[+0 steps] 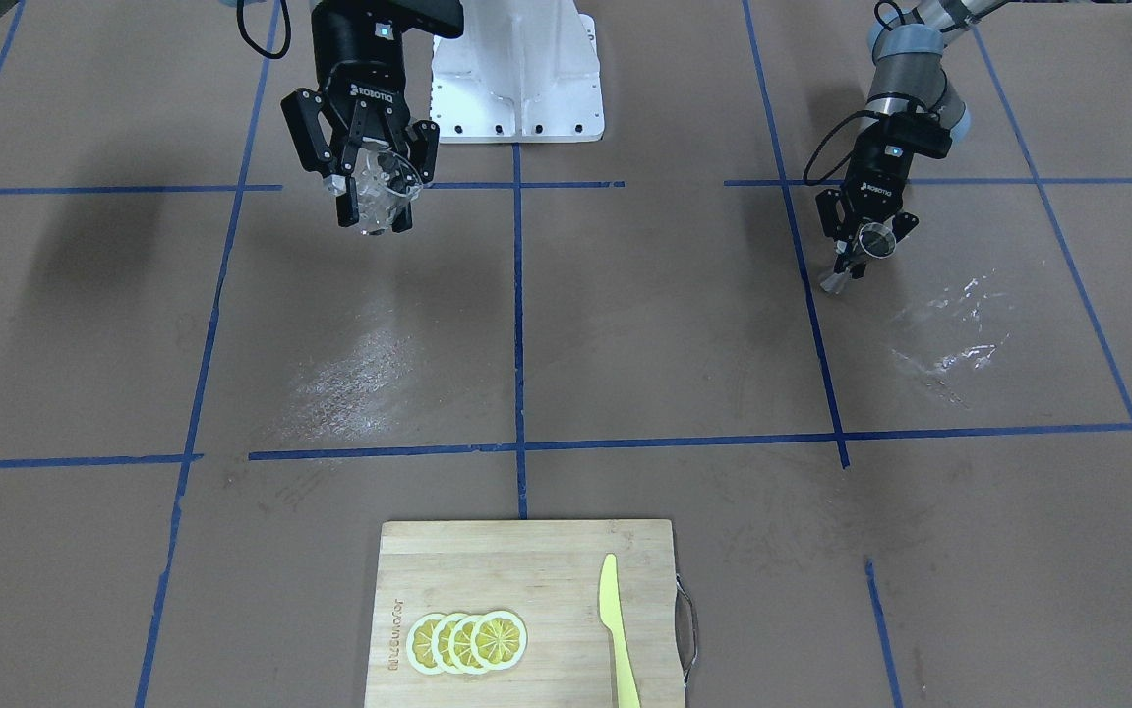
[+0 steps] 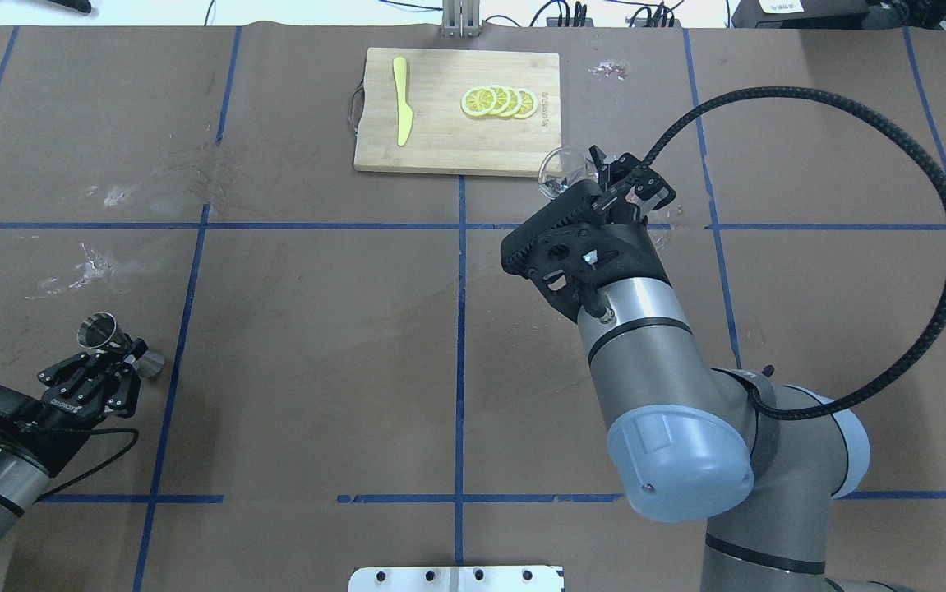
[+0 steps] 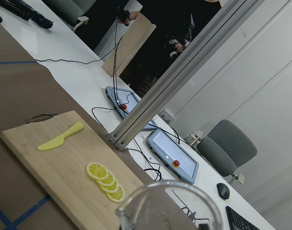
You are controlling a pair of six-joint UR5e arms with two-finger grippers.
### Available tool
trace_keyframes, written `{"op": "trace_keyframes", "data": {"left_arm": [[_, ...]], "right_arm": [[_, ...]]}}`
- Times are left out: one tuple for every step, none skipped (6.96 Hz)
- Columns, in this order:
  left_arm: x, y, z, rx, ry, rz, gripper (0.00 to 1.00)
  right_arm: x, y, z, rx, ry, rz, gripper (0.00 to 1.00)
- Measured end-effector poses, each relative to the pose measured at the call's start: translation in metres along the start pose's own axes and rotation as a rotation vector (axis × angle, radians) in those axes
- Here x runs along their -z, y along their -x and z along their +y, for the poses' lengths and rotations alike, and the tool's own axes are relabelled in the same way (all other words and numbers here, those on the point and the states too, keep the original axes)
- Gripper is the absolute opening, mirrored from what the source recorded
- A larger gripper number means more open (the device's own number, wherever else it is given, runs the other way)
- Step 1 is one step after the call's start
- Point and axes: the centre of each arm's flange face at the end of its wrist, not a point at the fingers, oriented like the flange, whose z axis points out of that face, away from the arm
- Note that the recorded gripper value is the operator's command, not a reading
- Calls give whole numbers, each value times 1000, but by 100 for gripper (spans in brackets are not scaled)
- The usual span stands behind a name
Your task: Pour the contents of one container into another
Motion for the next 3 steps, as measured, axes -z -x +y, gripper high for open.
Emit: {"op": "trace_keyframes", "data": {"left_arm": [[-2, -3, 1, 0, -1, -1, 0], [-4, -7, 1, -3, -1, -3, 0], [-7, -11, 1, -6, -2, -5, 0]], "right_arm": [[0, 0, 0, 0, 0, 0, 0], [0, 0, 0, 0, 0, 1, 0], [0, 0, 0, 1, 0, 1, 0]]}}
